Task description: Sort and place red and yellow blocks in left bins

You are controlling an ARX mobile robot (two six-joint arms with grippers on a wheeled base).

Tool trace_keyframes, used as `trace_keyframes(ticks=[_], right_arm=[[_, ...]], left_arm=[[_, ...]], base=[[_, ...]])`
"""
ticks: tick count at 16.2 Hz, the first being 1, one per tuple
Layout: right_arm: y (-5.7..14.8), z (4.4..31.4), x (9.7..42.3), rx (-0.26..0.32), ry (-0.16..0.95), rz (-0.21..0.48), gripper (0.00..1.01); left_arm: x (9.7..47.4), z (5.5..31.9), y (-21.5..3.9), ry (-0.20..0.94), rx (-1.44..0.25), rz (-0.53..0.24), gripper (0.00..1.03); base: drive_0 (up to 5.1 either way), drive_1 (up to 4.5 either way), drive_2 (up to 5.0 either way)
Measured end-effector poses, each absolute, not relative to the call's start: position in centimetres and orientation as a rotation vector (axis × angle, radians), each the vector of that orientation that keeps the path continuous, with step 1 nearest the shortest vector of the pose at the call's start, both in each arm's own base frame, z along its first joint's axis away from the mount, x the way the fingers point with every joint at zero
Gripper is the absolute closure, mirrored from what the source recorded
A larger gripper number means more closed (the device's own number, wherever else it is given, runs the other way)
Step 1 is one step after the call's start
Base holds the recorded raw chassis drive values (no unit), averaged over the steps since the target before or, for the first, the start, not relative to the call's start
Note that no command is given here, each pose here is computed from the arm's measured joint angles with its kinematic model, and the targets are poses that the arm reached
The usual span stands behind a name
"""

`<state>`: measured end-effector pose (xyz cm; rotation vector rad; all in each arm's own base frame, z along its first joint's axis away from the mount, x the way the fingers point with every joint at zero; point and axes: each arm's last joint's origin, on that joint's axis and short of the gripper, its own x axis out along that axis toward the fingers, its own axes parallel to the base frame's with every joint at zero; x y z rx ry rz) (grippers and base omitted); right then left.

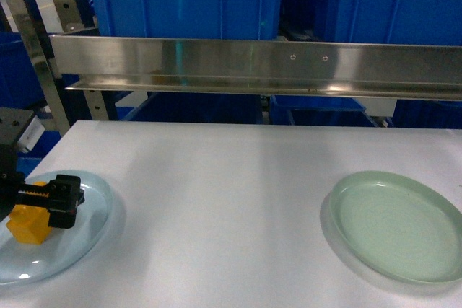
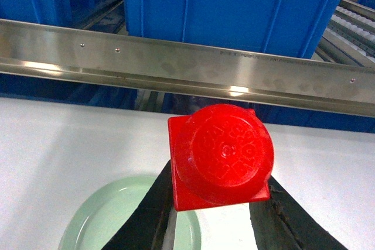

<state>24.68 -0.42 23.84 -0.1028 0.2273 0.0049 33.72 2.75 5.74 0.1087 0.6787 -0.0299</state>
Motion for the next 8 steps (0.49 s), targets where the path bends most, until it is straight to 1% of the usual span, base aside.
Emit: trace_keyframes(ticks=[3, 5, 6, 7, 8], right_arm=[[-0.4, 23.8, 24.7, -0.103, 0.227, 0.005, 0.73], [-0.4, 23.8, 24.7, -0.103, 0.227, 0.005, 0.73], [-0.4, 23.8, 24.7, -0.103, 0.227, 0.005, 0.73], [-0.4, 23.8, 24.7, -0.103, 0.227, 0.004, 0.73], [-0.4, 23.8, 24.7, -0.103, 0.227, 0.005, 0.73]], left_arm=[[33.6, 4.9, 2.6, 0.712, 0.112, -0.026, 0.05], [33.7, 5.0, 2.6, 0.707, 0.115, -0.023, 0.05], [33.9, 5.1, 2.6, 0.685, 0.122, -0.019, 0.05], [33.1, 4.1, 3.9, 0.767, 0.056, 0.005, 0.29], [32.6, 3.9, 4.5, 0.77, 0.018, 0.029, 0.59]], base=[[0.0, 0.0, 0.0], [0.0, 0.0, 0.0], [0.0, 0.0, 0.0], [0.0, 0.0, 0.0], [0.0, 0.0, 0.0]])
